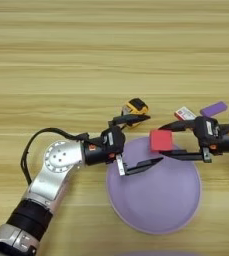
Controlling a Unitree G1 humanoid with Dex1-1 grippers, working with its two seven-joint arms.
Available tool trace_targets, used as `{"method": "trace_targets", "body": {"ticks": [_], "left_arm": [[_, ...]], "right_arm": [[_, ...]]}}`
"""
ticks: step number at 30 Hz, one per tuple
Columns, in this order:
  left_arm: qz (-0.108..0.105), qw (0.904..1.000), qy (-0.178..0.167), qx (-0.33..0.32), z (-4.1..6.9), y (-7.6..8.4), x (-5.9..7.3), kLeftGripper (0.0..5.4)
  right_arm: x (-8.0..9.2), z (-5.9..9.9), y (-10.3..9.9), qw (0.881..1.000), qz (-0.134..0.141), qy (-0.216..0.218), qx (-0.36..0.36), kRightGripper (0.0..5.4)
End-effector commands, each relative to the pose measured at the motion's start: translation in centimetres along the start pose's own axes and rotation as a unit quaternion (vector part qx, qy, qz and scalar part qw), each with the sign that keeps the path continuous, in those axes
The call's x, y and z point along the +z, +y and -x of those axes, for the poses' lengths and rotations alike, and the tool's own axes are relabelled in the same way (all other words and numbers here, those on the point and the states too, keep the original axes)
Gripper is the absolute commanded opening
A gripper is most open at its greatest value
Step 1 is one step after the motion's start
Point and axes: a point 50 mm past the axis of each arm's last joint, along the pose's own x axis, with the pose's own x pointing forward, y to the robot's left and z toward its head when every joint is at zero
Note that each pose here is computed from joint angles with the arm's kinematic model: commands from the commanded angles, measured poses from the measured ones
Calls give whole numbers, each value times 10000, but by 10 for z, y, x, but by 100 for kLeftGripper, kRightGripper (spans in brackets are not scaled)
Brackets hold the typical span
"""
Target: Move the objects on the table
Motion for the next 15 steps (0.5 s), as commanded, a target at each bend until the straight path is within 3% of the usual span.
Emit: {"method": "trace_targets", "body": {"ticks": [1, 15], "left_arm": [[-29, 9999, 33, -99, -1, -2, 0, 460], [12, 9999, 39, -165, -1, -3, -1, 335]], "right_arm": [[5, 3, -4, 9998, 175, 32, -16, 231], [7, 2, -4, 9997, 225, -17, 0, 231]]}}
